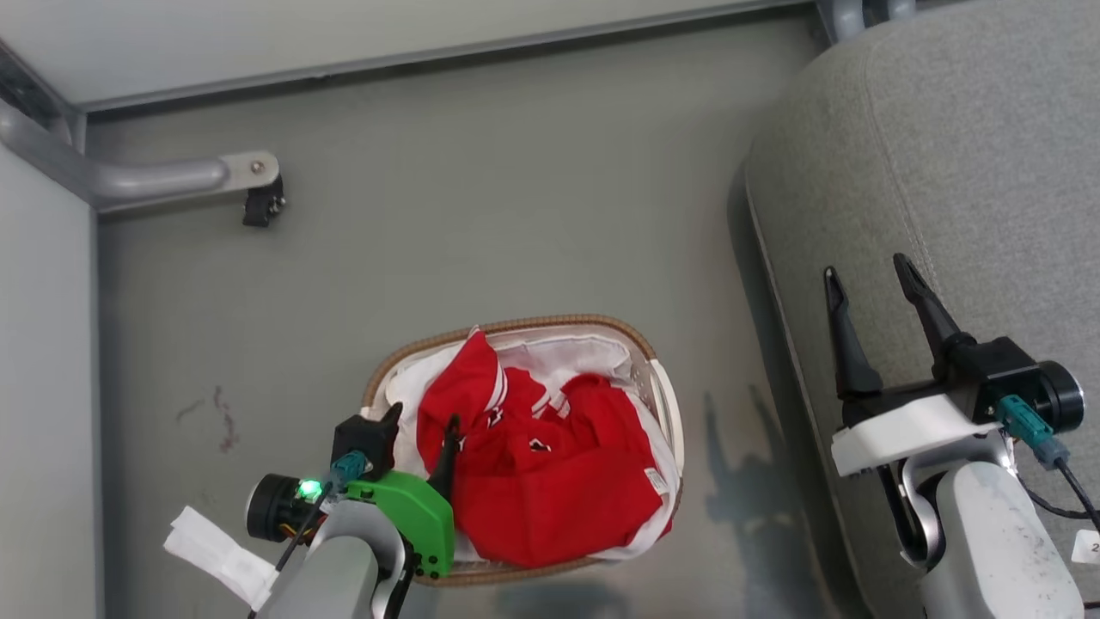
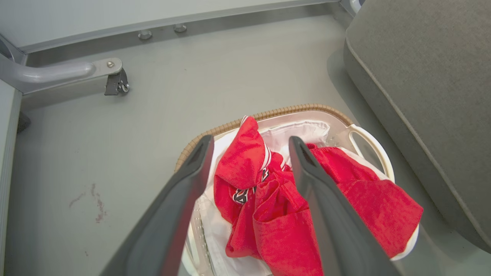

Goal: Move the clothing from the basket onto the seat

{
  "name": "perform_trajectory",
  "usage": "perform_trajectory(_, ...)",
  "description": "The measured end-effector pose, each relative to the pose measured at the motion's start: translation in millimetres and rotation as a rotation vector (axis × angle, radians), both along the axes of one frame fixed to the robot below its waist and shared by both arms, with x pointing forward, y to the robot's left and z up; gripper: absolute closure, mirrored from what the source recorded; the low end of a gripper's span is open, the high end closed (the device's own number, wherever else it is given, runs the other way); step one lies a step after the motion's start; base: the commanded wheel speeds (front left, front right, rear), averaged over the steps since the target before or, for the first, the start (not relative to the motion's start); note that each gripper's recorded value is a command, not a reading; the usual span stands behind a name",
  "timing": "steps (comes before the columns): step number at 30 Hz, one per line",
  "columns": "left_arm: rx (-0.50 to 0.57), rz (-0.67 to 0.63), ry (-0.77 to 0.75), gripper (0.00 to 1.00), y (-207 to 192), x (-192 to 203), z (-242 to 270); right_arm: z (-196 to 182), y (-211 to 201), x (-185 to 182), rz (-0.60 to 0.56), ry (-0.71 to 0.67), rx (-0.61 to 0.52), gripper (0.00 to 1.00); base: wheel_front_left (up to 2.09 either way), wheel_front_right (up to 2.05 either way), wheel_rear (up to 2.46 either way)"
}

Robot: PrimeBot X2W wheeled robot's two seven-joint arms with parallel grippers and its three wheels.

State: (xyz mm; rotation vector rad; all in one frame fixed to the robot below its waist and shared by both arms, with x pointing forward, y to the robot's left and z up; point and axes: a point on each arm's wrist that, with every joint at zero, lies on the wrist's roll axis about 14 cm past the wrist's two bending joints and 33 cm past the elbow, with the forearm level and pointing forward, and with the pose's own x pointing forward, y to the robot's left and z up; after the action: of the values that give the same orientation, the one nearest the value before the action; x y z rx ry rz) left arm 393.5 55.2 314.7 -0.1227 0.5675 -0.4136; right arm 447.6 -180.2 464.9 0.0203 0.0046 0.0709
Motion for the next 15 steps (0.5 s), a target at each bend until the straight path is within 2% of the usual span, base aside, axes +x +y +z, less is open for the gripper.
perform_trajectory(7,0.071,-0.153,0.232,0.0,-18,-19,-72,-41,-7,17,-0.019,0.086,0.025,0.0,0.0,0.0,0.0)
perform_trajectory(15,0.115,-0.212,0.416,0.0,-21,-35,-125,-77,-12,23,-0.031,0.164,0.041,0.0,0.0,0.0,0.0)
